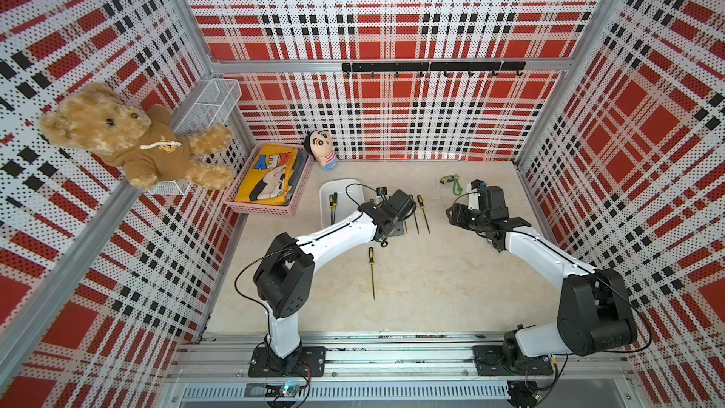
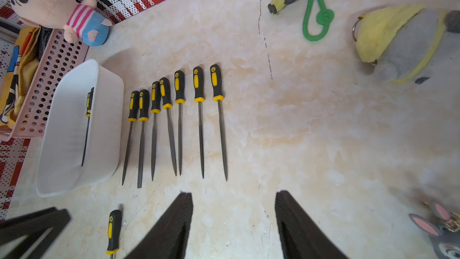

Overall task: Take the file tool out of the storage box
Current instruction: Place the file tool at the center of the board, then pick up the file tool from the storage box.

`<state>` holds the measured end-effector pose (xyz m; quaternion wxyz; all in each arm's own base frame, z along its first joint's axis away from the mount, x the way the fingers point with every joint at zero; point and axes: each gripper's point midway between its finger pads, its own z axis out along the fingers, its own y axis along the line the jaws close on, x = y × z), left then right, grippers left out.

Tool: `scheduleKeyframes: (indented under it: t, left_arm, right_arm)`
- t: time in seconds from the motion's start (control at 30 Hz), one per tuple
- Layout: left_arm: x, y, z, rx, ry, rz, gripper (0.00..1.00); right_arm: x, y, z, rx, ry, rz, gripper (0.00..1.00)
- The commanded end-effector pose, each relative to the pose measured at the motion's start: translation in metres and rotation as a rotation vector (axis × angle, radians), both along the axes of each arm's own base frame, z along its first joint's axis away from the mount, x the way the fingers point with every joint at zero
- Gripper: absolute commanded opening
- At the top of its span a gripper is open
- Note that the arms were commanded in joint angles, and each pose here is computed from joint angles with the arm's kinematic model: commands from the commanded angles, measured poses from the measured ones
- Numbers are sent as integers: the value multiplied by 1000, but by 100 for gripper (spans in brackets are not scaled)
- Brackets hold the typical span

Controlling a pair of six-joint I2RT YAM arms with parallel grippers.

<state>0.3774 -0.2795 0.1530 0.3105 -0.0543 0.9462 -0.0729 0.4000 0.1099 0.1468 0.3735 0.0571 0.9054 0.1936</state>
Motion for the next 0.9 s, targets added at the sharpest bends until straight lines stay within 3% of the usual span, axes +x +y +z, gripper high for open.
scheduleKeyframes:
  t: [0.0,0.23,0.47,0.87]
  left_arm:
    - [32,30,34,-8,-58,46,39]
    - [106,116,15,45,-47,207,39]
    - [163,153,-19,43,-8,230,39]
    - [188,175,-90,99,91,247,38]
  right_arm:
    - [5,1,-3,10,-3,-9,61]
    - [7,9,-5,6,7,9,61]
    - [4,13,-15,3,32,12,61]
    - [3,12,-22,-33,65,20,62]
